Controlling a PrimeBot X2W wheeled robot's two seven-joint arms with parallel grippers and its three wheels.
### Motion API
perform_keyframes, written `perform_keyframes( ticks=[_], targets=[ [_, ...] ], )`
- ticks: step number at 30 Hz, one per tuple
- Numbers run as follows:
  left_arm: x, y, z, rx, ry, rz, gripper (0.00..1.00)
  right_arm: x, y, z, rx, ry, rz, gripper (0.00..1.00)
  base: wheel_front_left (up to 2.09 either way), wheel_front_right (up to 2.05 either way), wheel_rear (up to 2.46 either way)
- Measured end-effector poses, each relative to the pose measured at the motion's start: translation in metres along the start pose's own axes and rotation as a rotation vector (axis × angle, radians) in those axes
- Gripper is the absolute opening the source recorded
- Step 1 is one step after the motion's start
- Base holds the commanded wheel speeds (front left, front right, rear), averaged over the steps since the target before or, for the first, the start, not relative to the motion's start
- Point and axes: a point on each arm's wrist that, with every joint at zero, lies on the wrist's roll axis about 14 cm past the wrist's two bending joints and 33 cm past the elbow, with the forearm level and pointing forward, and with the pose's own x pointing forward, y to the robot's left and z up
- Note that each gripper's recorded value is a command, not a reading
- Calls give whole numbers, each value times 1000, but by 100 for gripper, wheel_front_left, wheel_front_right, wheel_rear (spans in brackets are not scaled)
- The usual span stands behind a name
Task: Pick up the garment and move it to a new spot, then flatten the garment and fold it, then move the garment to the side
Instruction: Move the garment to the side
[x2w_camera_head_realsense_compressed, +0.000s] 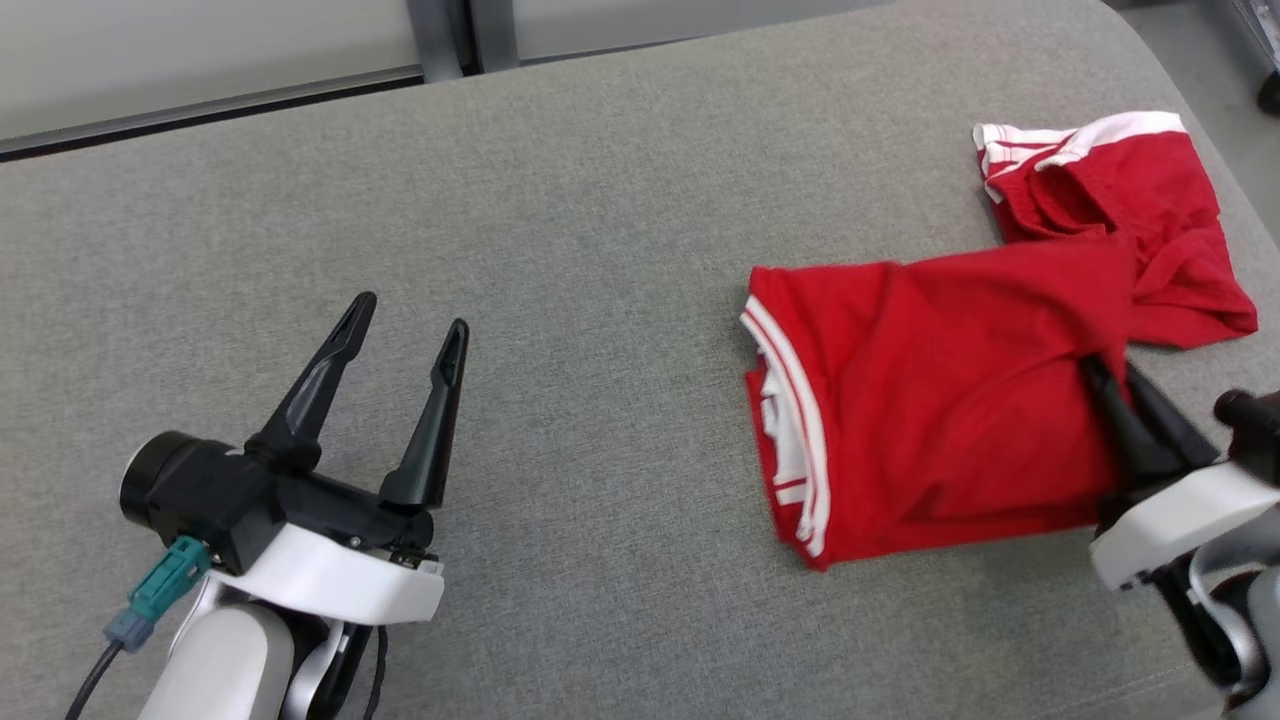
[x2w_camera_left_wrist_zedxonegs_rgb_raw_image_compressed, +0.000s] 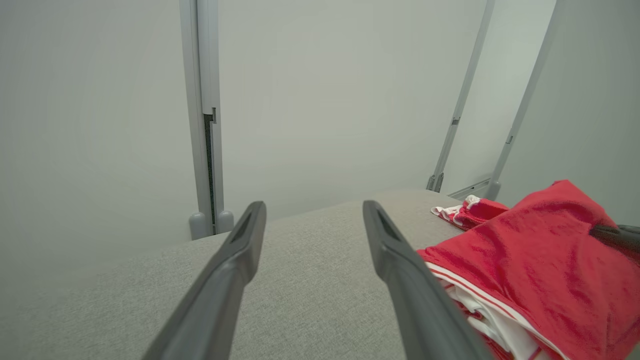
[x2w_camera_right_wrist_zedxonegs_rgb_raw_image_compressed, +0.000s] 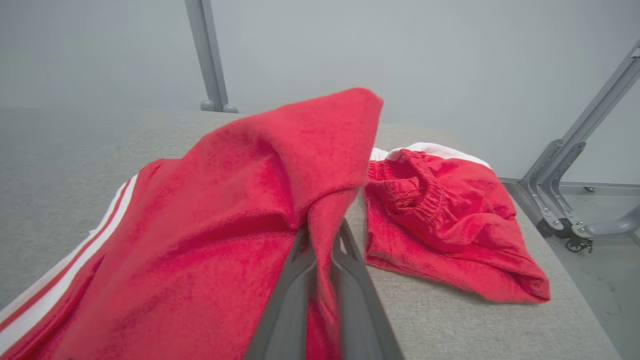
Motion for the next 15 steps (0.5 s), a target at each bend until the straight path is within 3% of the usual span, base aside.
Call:
perform_keyframes(
  ticks=[7, 15],
  targets=[
    [19, -8, -12, -11, 18, -72, 100, 25, -85, 37, -64, -45, -178, 0, 0, 0, 0],
    [19, 20, -15, 32, 15, -39, 100, 45, -172, 46, -64, -26, -382, 0, 0, 0, 0]
  ],
)
